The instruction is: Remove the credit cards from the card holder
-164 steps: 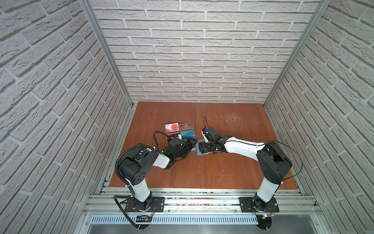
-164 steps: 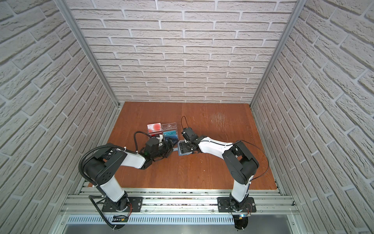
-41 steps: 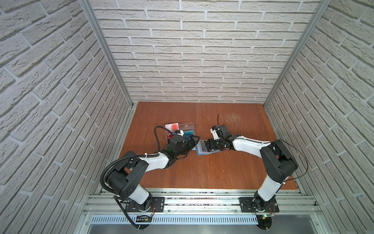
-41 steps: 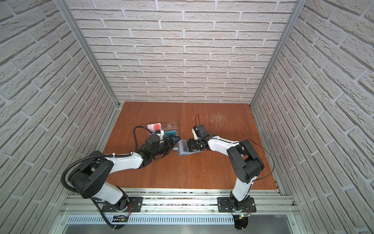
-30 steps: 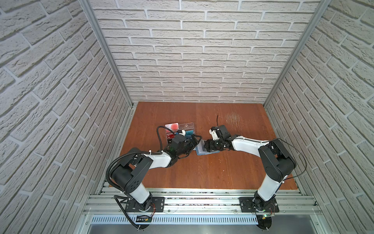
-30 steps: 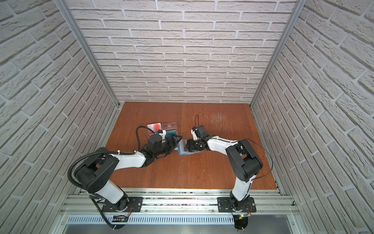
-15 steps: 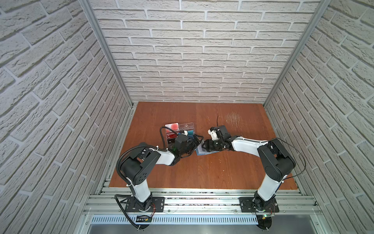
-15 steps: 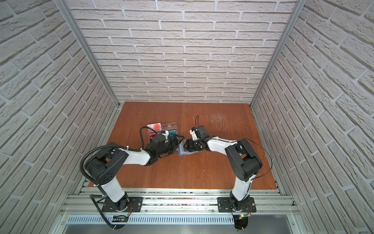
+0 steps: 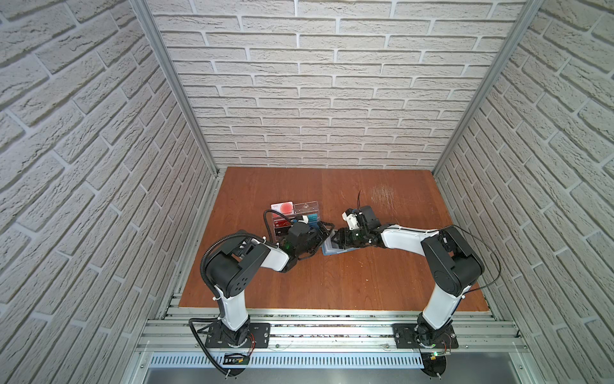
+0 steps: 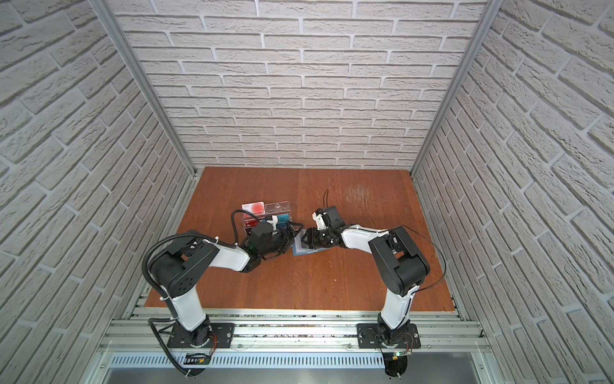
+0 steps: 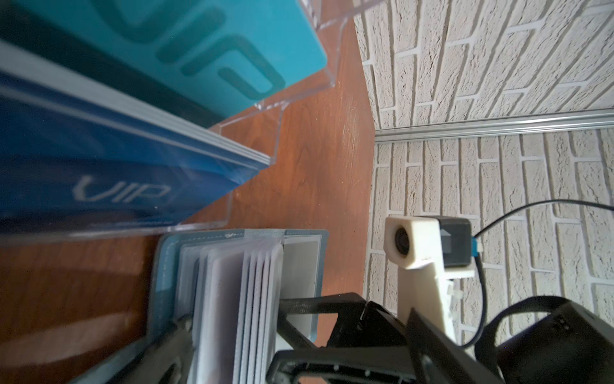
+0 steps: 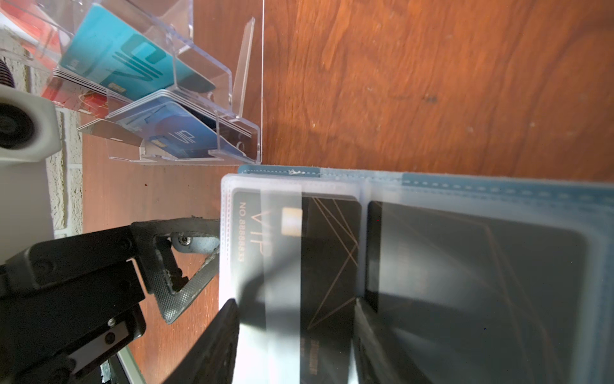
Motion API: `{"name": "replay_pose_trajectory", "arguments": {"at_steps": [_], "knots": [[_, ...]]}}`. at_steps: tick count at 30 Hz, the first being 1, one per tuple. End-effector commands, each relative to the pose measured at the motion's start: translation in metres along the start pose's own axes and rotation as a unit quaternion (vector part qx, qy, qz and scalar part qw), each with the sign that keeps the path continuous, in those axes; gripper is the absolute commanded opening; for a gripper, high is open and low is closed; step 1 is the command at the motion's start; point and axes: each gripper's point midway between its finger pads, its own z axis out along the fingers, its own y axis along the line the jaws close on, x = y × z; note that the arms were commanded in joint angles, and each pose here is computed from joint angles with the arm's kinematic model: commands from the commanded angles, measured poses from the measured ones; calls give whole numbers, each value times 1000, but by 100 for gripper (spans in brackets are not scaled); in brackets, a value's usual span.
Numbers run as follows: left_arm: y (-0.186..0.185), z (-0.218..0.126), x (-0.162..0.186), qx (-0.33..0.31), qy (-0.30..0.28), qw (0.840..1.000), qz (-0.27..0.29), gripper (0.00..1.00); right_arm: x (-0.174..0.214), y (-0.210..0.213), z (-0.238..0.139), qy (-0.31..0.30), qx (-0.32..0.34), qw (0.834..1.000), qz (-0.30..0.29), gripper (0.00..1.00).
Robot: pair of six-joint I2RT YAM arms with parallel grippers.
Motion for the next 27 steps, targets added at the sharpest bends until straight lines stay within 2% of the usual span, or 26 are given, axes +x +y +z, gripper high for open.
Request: {"name": "replay_pose_trajectory", "arguments": {"at_steps": [1,15,27], "knots": [[1,1,1,12,-6,1000,1,98,-2,5,-5,-11,-15,1000,0,54],[9,2,3,7,-6,1000,-2,98,-7,16,-21,-38,-29,999,-17,53],[12,3,3,5,-5,1000,-4,98,-8,27,-20,-42,-64,997,-20,51]]}}
